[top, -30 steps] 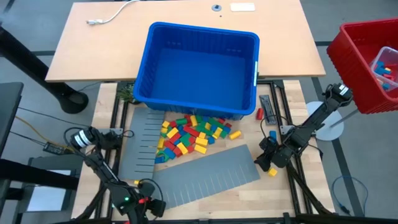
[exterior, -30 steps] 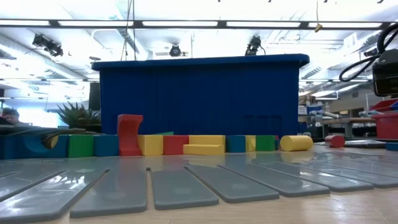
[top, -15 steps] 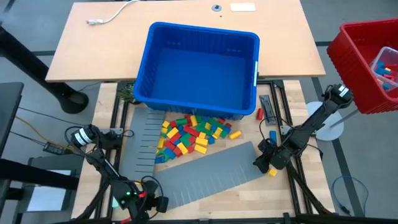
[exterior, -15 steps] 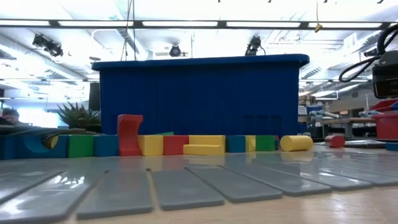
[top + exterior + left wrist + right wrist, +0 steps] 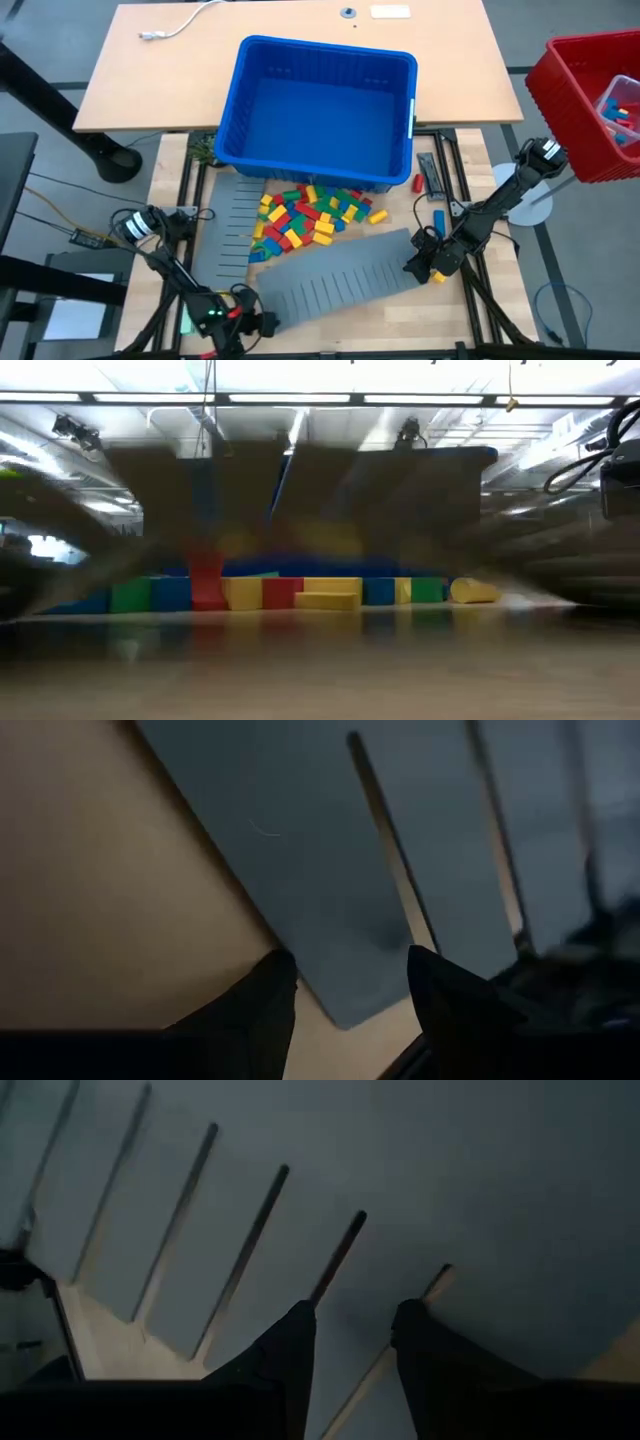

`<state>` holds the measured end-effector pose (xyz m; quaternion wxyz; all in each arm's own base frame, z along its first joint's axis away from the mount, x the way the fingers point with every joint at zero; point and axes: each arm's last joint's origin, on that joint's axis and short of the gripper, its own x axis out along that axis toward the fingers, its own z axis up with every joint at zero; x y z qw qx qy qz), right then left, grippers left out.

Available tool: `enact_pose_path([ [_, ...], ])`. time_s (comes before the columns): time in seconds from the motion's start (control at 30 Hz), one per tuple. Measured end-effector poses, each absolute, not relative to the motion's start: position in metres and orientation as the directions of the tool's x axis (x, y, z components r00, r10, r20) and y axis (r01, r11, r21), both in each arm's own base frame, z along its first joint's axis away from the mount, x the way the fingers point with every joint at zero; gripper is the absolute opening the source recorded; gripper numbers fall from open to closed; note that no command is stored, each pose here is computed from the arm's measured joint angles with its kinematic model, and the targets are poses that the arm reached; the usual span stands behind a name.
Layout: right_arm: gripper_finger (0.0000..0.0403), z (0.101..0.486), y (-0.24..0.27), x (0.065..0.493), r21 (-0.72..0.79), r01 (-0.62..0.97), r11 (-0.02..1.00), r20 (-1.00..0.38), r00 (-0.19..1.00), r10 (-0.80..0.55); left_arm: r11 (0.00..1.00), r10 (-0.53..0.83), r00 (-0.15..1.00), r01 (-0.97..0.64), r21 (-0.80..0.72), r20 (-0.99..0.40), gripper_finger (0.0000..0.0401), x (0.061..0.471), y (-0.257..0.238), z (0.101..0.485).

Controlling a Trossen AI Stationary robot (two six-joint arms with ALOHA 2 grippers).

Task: Sort blocks
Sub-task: Assemble the blue bin using gray bin divider

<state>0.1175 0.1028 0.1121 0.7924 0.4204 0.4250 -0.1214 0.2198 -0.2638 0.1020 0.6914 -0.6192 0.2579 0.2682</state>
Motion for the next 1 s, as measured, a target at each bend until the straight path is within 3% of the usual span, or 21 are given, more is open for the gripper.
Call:
enact_pose_path([
  [0.3, 0.0128, 0.112, 0.103, 0.117, 0.561, 0.545, 0.623, -0.776, 0.608, 0.167, 0.118, 0.096, 0.755, -0.655, -0.746, -0.648, 0.0202, 0.223, -0.268, 0.104],
  [0.53, 0.0126, 0.112, 0.103, 0.117, 0.556, 0.539, 0.633, -0.776, 0.609, 0.163, 0.204, 0.251, 0.872, -0.471, -0.858, -0.419, 0.0202, 0.218, -0.278, 0.114],
  [0.7, 0.0127, 0.112, 0.103, 0.117, 0.556, 0.537, 0.634, -0.775, 0.611, 0.162, 0.265, 0.371, 0.893, -0.364, -0.893, -0.254, 0.0201, 0.213, -0.280, 0.120],
  [1.0, 0.0125, 0.112, 0.103, 0.117, 0.558, 0.533, 0.636, -0.773, 0.613, 0.164, 0.294, 0.394, 0.896, -0.333, -0.896, -0.204, 0.0201, 0.214, -0.282, 0.124],
])
